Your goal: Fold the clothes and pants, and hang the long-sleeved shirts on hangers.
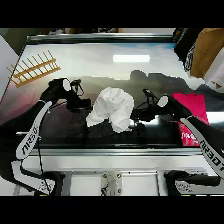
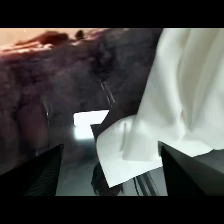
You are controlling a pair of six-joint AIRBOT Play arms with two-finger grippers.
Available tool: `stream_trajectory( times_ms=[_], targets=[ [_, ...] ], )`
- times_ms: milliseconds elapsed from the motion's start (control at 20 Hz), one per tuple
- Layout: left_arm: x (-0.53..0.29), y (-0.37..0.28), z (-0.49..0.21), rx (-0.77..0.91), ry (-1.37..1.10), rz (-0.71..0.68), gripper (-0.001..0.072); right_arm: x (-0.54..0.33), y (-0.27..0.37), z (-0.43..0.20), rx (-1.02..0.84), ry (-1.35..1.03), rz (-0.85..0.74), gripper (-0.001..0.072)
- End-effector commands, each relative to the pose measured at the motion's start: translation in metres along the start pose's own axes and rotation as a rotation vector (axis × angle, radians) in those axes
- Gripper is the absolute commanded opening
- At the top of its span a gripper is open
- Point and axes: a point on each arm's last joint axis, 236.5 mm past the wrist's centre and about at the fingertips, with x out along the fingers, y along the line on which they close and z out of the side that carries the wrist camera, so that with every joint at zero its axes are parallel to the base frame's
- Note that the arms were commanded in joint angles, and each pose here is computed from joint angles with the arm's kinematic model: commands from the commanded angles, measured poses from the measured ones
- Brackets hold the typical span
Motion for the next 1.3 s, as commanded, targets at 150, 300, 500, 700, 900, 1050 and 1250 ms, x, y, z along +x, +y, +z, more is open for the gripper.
stream_trajectory(
  times_ms=[150,300,500,700,900,1050,1250],
  targets=[
    [0.027,-0.032,-0.006,0.099,0.016,-0.005,0.0643,0.024,0.013,-0.008,0.007,0.023,0.007,0.0587],
    [0.03,-0.044,-0.008,0.129,0.008,-0.006,0.0617,0.031,0.018,-0.006,0.017,0.014,0.019,0.0586],
    [0.032,-0.051,-0.008,0.138,-0.004,-0.007,0.0178,0.033,0.021,0.003,0.01,-0.027,0.018,0.0062],
    [0.017,-0.042,0.002,0.119,-0.044,-0.007,0.0012,0.006,0.015,0.019,-0.072,-0.066,-0.031,0.0012],
    [-0.138,-0.027,0.06,0.095,-0.405,-0.052,0.0012,-0.133,-0.012,0.065,-0.259,-0.187,-0.259,0.0012],
    [-0.304,-0.037,0.054,0.118,-0.761,-0.1,0.0012,-0.27,0.013,0.083,-0.284,-0.427,-0.302,0.0012],
    [-0.465,-0.057,-0.021,0.19,-1.148,-0.139,0.0012,-0.412,0.063,0.063,-0.341,-0.791,-0.309,0.0012]
  ],
)
